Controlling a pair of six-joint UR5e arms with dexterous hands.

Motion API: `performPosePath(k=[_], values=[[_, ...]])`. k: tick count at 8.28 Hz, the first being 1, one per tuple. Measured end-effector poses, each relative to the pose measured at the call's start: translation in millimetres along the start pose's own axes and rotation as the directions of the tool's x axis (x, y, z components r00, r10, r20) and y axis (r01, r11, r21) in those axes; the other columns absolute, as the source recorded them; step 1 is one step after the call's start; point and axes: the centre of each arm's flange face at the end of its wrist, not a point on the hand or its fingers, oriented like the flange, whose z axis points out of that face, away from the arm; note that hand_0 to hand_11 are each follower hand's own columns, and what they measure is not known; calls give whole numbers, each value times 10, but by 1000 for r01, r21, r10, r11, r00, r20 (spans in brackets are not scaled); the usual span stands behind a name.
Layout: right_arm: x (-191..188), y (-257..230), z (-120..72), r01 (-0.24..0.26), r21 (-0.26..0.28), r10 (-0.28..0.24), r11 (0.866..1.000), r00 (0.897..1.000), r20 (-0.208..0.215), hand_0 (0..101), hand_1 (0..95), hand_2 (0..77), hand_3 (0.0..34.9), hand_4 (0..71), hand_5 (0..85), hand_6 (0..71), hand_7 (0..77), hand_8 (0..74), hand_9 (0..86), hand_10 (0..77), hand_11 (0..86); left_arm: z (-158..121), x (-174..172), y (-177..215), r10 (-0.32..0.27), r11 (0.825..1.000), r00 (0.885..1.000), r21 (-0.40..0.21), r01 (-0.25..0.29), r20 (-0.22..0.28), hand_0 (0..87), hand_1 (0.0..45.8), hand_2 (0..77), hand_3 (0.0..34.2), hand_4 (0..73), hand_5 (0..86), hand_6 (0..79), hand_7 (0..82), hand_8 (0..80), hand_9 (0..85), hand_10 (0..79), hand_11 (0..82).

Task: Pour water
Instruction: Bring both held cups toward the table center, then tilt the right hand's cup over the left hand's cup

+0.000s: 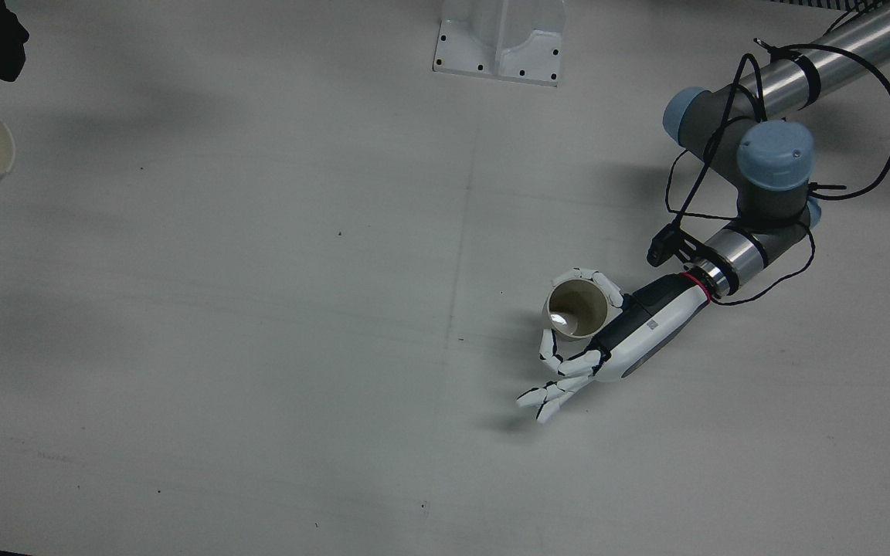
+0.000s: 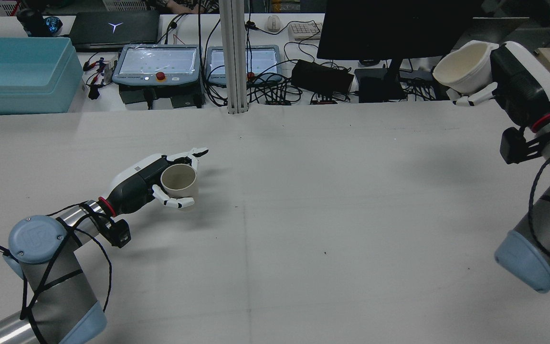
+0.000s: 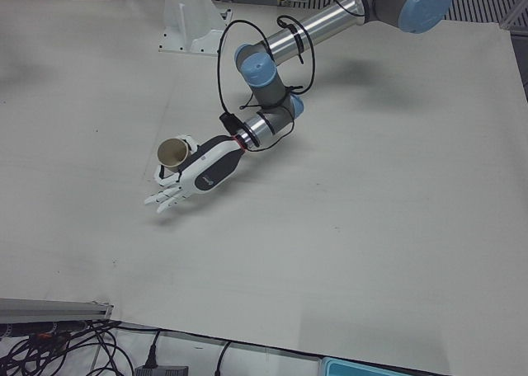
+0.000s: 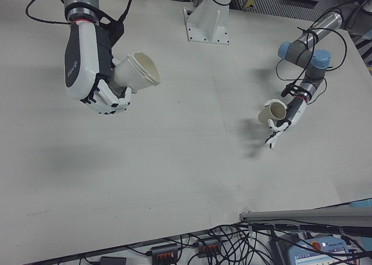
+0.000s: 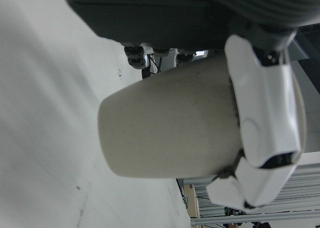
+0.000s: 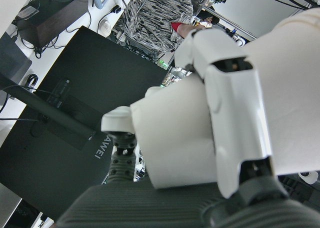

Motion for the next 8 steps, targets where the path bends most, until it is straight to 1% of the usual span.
performPosePath(k=[1, 2, 3, 4, 6, 7, 8], values=[[34, 129, 36, 28, 2, -28, 1000, 1000, -10, 802, 164, 469, 0, 387, 693, 595, 562, 605, 551, 556, 698, 286, -23, 403, -9, 1000, 1000, -21, 9, 9, 607, 104, 415, 1, 240, 633, 65, 109, 5, 11, 38, 93], [107, 261, 48, 48, 2, -48, 999, 999, -18, 800, 164, 469, 0, 393, 693, 595, 562, 605, 551, 556, 698, 512, -171, 802, -21, 999, 999, -40, 23, 35, 607, 104, 415, 1, 240, 633, 65, 109, 5, 11, 38, 93], [206, 400, 44, 63, 3, -63, 998, 998, -23, 801, 147, 480, 0, 404, 693, 595, 562, 605, 551, 556, 698, 687, -337, 1178, -17, 997, 998, -68, 21, 57, 606, 104, 415, 1, 240, 633, 65, 109, 0, 5, 38, 93], [272, 561, 54, 84, -1, -84, 996, 996, -27, 799, 147, 480, 0, 409, 693, 616, 556, 605, 551, 556, 698, 796, -457, 1444, -4, 996, 998, -92, 11, 70, 607, 104, 415, 0, 240, 633, 76, 120, 0, 11, 38, 93], [396, 963, 69, 122, -17, -123, 992, 992, -30, 801, 142, 485, 0, 409, 693, 616, 556, 611, 551, 556, 698, 978, -664, 1686, 9, 995, 996, -104, 0, 91, 606, 104, 415, 0, 240, 633, 87, 136, 0, 11, 38, 93], [518, 1190, 66, 137, -32, -138, 990, 990, -34, 799, 142, 485, 0, 415, 693, 616, 556, 611, 556, 556, 698, 1057, -720, 1721, 9, 994, 996, -105, 0, 93, 606, 104, 415, 0, 240, 627, 87, 136, 11, 11, 54, 93], [670, 1413, 74, 152, -48, -154, 987, 987, -40, 799, 142, 485, 0, 415, 693, 616, 556, 611, 556, 556, 698, 1105, -737, 1725, 7, 994, 996, -106, 3, 90, 599, 104, 415, 1, 240, 627, 87, 136, 11, 11, 54, 93]])
